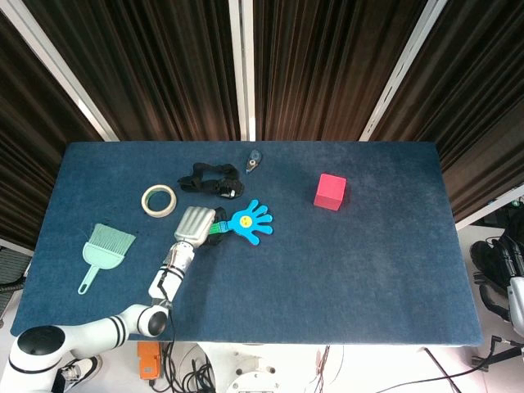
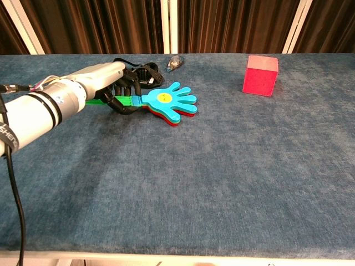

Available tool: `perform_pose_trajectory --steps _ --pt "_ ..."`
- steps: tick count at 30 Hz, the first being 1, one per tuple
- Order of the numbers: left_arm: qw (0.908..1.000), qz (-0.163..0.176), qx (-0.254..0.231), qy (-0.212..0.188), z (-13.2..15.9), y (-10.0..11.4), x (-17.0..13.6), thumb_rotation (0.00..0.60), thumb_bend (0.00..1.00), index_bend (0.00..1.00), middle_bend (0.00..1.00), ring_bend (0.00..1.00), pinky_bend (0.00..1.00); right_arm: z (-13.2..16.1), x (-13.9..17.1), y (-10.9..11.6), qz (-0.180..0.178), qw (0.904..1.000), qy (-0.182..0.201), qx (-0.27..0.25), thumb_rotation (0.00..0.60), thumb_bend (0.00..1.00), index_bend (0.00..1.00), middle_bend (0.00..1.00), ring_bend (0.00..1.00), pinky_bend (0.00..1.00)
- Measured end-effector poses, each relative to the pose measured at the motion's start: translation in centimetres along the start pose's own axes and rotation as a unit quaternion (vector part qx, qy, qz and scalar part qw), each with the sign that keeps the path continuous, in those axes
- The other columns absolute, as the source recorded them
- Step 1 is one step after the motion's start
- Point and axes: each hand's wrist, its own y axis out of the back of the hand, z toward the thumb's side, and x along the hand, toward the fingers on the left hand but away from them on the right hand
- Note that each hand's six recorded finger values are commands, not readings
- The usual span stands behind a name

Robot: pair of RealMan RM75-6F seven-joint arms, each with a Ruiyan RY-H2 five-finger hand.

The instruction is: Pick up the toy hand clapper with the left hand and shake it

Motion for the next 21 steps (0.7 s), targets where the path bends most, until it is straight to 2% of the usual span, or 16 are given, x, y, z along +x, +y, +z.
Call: perform_pose_trajectory --steps 4,9,13,15,18,21 --pt "0.9997 -0.008 0.022 0.004 -0.49 0.03 -0.11 0.6 0.42 0.58 0.74 0.73 0.92 0.15 -0.04 0.07 -0.001 1.0 0.003 -0.001 0.6 0.3 0.0 0.0 0.0 0.0" --pt "0.9991 -0.021 0.035 0.011 -0.95 -0.06 -0.16 0.6 0.42 0.52 0.81 0.81 0.95 0.29 -0.09 0.03 -0.003 1.0 0.008 -0.004 0.6 0.3 0.0 0.0 0.0 0.0" --pt "0.9991 -0.031 0.025 0.015 -1.05 -0.07 -0.24 0.6 0.41 0.36 0.84 0.86 0.97 0.26 -0.11 0.04 -0.004 0.9999 0.008 -0.005 0.6 0.3 0.0 0.0 0.0 0.0" --pt "0.9992 -0.034 0.013 0.016 -1.04 -0.06 -0.26 0.6 0.4 0.32 0.87 0.89 0.99 0.2 -0.1 0.08 -0.005 0.9999 0.008 -0.005 0.6 0.3 0.0 0.0 0.0 0.0" --pt "0.9991 -0.037 -0.006 0.018 -1.04 0.03 -0.25 0.6 0.4 0.33 0.92 0.93 1.0 0.16 -0.11 0.13 -0.006 0.9999 0.007 -0.005 0.6 0.3 0.0 0.0 0.0 0.0" --pt "0.9991 -0.036 -0.01 0.021 -1.12 0.08 -0.23 0.6 0.39 0.42 0.98 0.97 1.0 0.16 -0.12 0.08 -0.004 1.0 0.007 -0.005 0.6 0.3 0.0 0.0 0.0 0.0"
